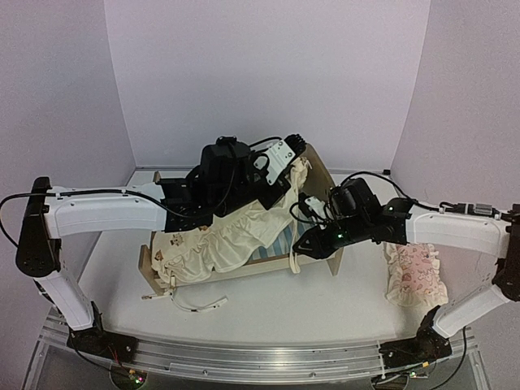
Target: Set up the pet bed
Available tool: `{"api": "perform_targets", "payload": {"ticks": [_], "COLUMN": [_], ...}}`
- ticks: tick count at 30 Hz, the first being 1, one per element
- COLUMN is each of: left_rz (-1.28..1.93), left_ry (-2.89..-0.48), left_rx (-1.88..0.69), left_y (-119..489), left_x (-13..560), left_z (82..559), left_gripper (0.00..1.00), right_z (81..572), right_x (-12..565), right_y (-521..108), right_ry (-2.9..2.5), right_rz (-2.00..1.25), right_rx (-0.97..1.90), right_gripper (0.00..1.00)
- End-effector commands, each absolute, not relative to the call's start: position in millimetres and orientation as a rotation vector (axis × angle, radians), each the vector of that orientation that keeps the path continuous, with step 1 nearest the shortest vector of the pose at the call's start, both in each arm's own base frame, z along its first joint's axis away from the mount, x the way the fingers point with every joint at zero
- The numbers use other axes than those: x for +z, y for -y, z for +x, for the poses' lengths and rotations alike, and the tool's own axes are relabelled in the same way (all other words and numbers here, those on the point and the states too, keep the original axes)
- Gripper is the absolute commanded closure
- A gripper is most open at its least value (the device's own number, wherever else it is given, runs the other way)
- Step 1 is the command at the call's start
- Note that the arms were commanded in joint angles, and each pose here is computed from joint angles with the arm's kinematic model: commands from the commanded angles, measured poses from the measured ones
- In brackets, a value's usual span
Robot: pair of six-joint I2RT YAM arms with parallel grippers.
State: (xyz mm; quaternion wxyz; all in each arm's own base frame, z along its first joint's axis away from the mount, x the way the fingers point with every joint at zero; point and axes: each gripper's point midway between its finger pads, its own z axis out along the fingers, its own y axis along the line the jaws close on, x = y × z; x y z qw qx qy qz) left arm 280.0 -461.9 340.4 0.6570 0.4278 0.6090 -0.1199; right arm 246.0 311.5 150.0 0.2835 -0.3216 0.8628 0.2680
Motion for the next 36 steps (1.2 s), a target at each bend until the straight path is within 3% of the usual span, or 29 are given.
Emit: {"api": "perform_targets", "payload": {"ticks": [1,7,14,28,36], "left_rz": [0.848,0.846,0.842,0.825,0.841], "left_ry": [-1.299,-1.296,-1.303,-1.338,-1.365], "left_rx": [-0.310,-0.311,-0.295,-0.268,-0.286], "left_y": [444,442,441,430,433], "left_x": [394,395,393,377,364], "left_z": [277,277,278,282,282], "left_gripper": [1.00,1.00,1.00,1.00,1.00], "right_z": [257,259,261,282,298], "right_x": [155,148,159,239,230], "right_y": [-321,-325,-322,-271,-264], "right_ry": [-2.234,-2.249,-2.227,-2.173,-2.188], "right_rz": [-0.847,-0.834,-0.792,-0.626,-0.629], "right_rx": [0.718,0.729,0.713,0.406,0.257], "right_gripper": [0.75,0.82,1.00,1.00,1.00]}}
